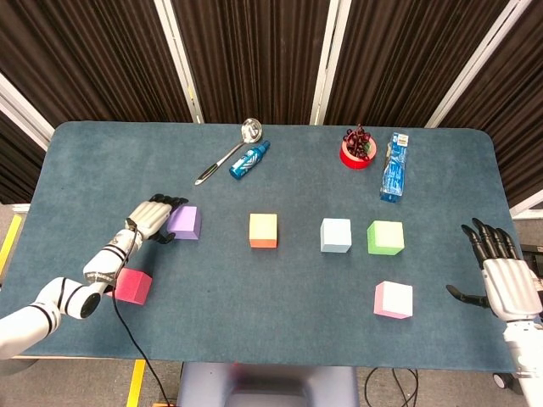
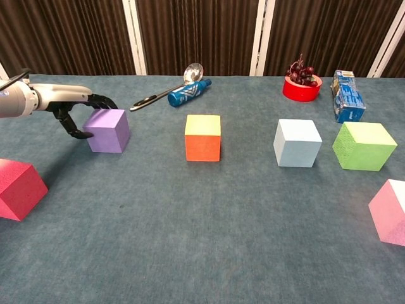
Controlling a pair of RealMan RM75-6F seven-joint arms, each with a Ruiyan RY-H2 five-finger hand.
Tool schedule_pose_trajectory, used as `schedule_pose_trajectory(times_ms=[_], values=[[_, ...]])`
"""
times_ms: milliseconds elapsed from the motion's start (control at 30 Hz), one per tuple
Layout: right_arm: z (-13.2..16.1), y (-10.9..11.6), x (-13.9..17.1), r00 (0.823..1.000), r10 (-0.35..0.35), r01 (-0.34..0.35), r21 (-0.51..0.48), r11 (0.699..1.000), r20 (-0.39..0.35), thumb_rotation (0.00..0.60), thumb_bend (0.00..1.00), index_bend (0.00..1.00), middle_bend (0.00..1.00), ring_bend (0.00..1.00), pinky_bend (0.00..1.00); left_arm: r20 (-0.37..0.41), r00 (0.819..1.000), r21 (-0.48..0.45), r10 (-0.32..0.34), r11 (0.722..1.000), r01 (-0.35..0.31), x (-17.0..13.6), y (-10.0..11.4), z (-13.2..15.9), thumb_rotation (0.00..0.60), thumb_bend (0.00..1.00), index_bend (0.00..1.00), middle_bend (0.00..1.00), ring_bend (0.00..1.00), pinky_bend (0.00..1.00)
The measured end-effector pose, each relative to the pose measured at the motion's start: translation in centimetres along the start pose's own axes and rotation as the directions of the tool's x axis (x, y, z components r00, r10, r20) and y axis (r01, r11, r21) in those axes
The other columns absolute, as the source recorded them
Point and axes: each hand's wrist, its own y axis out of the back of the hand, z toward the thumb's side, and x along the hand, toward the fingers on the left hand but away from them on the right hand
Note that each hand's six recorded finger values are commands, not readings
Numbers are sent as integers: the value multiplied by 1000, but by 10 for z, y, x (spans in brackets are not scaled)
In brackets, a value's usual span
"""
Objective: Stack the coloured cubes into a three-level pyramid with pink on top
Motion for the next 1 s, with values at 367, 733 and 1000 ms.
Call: schedule_pose_trajectory(times_ms=[367, 733, 1000], values=[[-3, 1, 1, 1000, -5, 5, -3, 1000, 10, 600, 242, 0, 0, 0, 0, 93, 994, -86, 49, 995, -41, 4, 8, 30, 600, 393, 347, 410, 347, 180], [-9, 1, 5, 1000, -2, 2, -16, 1000, 25, 600, 243, 0, 0, 0, 0, 170, 985, -91, 31, 996, -16, 17, 9, 81, 600, 394, 314, 400, 347, 182], [-17, 1, 8, 999, -2, 3, -21, 1000, 42, 600, 242, 0, 0, 0, 0, 178, 984, -42, 23, 999, -16, 31, 3, 109, 600, 394, 312, 397, 347, 181]])
